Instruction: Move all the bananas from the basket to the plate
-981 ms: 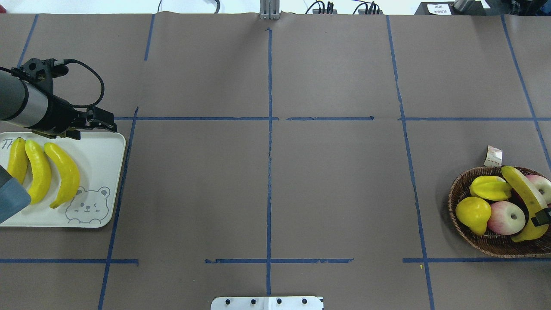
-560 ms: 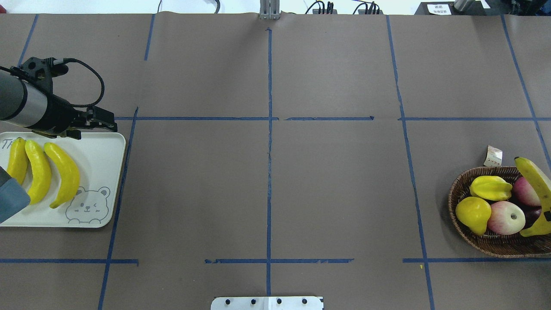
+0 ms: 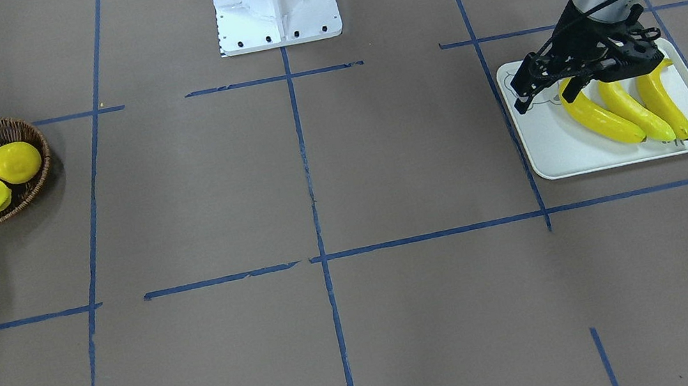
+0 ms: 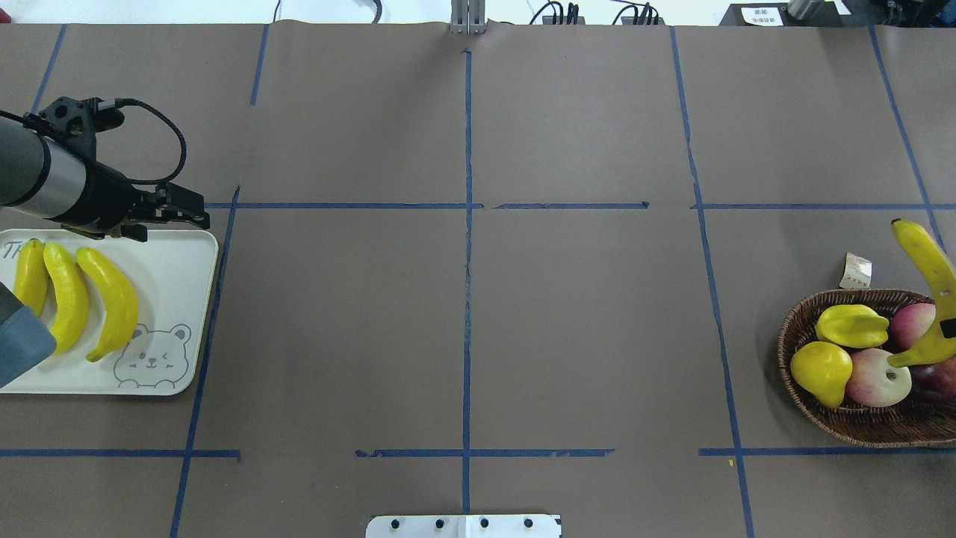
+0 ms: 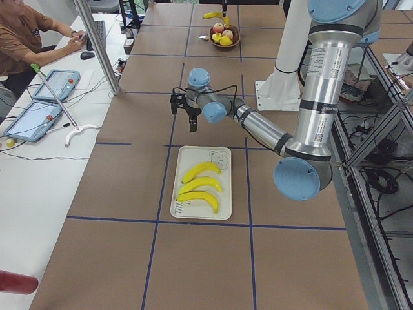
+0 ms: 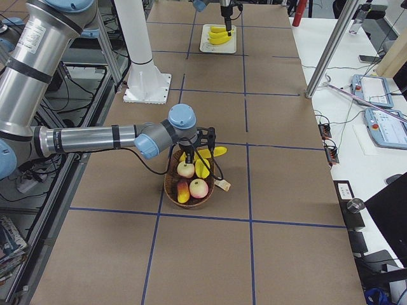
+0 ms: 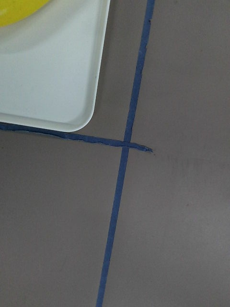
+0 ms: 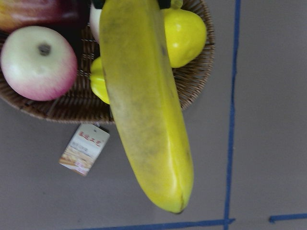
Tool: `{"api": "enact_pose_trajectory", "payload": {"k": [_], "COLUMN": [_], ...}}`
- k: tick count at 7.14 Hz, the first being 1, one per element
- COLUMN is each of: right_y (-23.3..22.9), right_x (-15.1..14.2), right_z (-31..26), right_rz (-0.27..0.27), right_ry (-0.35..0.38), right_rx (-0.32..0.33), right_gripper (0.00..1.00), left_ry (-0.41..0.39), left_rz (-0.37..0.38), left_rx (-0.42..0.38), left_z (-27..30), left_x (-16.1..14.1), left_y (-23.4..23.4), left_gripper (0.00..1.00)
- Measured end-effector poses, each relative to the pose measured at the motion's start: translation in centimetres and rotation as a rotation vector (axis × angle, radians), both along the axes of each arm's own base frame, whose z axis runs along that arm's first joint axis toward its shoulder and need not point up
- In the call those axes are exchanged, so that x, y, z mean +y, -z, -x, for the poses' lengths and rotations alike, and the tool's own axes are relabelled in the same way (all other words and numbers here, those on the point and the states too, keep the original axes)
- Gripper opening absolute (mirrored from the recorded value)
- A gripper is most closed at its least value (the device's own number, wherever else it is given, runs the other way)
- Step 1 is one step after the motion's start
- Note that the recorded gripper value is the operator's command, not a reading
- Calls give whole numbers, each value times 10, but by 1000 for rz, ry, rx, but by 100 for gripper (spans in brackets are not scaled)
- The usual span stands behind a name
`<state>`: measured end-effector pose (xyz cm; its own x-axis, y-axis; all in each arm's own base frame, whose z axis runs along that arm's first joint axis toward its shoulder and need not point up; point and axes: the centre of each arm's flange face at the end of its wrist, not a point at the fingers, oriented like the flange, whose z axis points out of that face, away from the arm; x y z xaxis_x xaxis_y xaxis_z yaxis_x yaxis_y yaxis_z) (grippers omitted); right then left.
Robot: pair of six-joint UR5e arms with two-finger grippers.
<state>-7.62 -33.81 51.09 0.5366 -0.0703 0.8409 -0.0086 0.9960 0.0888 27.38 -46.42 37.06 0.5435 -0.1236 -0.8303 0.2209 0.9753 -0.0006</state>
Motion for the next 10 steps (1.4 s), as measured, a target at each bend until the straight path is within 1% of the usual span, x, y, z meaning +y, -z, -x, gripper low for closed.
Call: {"api": "enact_pose_trajectory", "payload": {"k": [1, 2, 3, 5, 6, 8, 9, 10], "right_y": [22, 48, 73, 117, 139, 193, 226, 263], "right_x": [-20, -43, -61, -83, -88, -101, -109, -111], "right_z": [12, 25, 39, 73, 95, 150, 179, 209], "right_rz": [-30, -51, -69, -80, -74, -52, -52, -55], "right_ry": [11, 20, 32, 57, 69, 88, 89, 86], "right_rx": [-27, -42, -54, -86, -108, -153, -155, -143], "right_gripper": [0, 0, 0, 0, 0, 0, 0, 0], "left_ry": [-2, 8, 27, 44, 43, 39, 35, 29], "left_rz": [-6, -1, 16, 61, 77, 78, 70, 60], "left_rx": [20, 58, 115, 245, 288, 361, 385, 408], "left_z": [-3, -12, -28, -64, -73, -82, -86, -90], "left_x": [-3, -8, -12, -5, 2, 10, 11, 11], "left_y": [12, 34, 69, 147, 168, 186, 190, 193], "left_gripper": [100, 100, 100, 100, 100, 100, 100, 100]}}
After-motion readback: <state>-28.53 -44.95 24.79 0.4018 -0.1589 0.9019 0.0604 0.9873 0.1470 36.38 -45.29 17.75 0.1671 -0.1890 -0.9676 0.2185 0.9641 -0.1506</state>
